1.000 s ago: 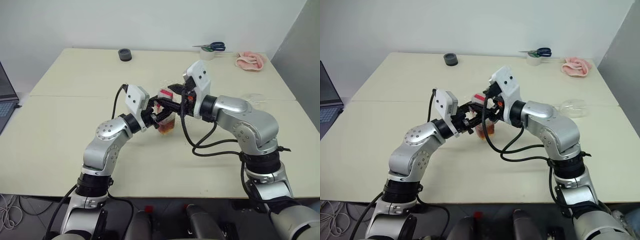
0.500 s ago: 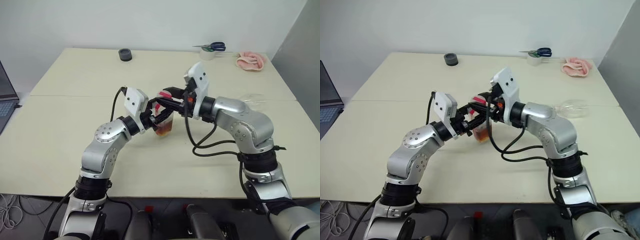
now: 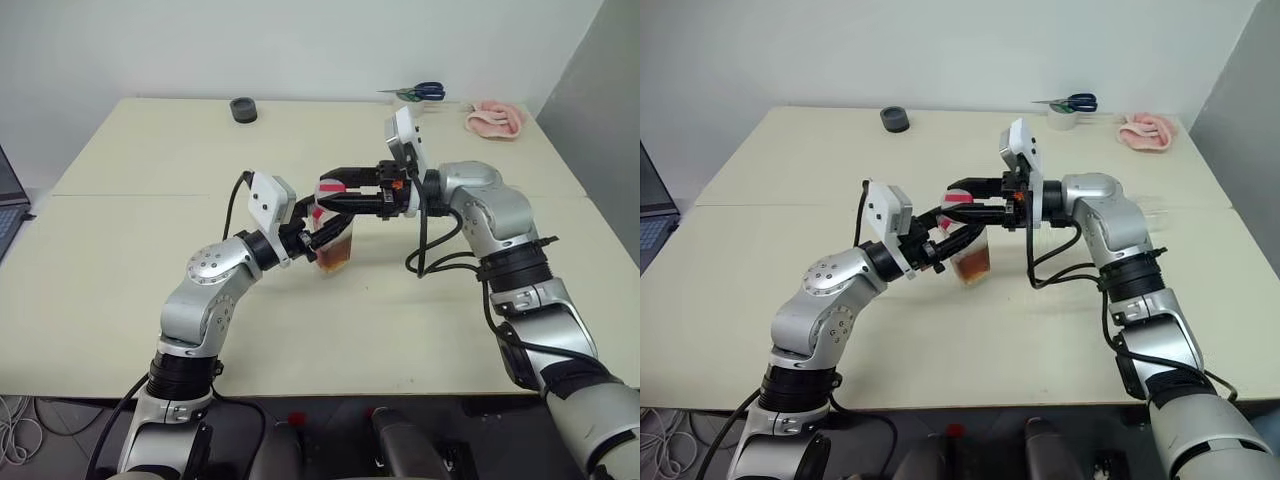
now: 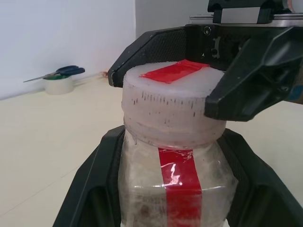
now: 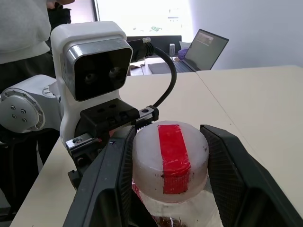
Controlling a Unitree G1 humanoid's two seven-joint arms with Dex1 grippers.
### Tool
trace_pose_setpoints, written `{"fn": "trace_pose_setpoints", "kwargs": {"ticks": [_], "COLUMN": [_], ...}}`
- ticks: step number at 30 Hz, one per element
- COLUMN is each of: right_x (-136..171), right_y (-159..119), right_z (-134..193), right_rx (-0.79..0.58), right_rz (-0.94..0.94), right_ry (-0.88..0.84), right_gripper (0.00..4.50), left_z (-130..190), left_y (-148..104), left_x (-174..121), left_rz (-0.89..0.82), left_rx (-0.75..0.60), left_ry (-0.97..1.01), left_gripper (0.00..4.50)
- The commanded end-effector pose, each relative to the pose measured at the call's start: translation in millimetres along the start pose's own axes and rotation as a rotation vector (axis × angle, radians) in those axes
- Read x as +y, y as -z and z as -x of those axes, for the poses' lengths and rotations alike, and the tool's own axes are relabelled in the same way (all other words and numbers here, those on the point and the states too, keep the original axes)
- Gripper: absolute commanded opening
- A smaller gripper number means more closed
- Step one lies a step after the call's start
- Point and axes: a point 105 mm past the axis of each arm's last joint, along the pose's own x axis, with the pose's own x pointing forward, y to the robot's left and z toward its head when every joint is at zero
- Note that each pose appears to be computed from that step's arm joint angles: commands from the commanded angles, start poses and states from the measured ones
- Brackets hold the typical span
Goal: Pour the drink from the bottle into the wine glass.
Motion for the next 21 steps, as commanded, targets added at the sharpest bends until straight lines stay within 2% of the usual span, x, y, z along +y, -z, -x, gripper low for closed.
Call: {"fn": "trace_pose_setpoints", "kwargs": {"ticks": [1,5,6,11,14,21], "right_x": [14.2,12.9,14.9,17.5,19.0,44.6], "right_y": [-29.7,-43.0,-46.6,-49.0,-34.3,-30.2], "right_z": [-11.2,-3.3,-0.9,11.3,27.4,44.6], "right_rx": [-0.053,-0.061,-0.062,-0.008,0.077,0.082], "right_rz": [0.07,0.129,0.149,0.206,0.135,0.04], "right_ry": [-0.074,0.025,0.048,0.228,0.387,0.542], "right_gripper": [2.87,4.3,4.49,4.5,4.5,4.5], "left_z": [-6.4,-6.5,-6.6,-9.2,-9.9,-7.6], "left_y": [-10.5,-9.0,-8.9,-8.4,-10.6,-6.0], "left_x": [-6.4,-7.6,-8.1,-12.6,-18.0,-14.7], "left_rz": [-0.031,-0.03,-0.029,-0.025,-0.04,-0.052], "left_rx": [-0.026,-0.018,-0.017,-0.019,-0.022,-0.001], "left_ry": [0.033,0.046,0.051,0.094,0.157,0.221], "left_gripper": [2.19,2.19,2.19,2.19,2.19,2.19]}}
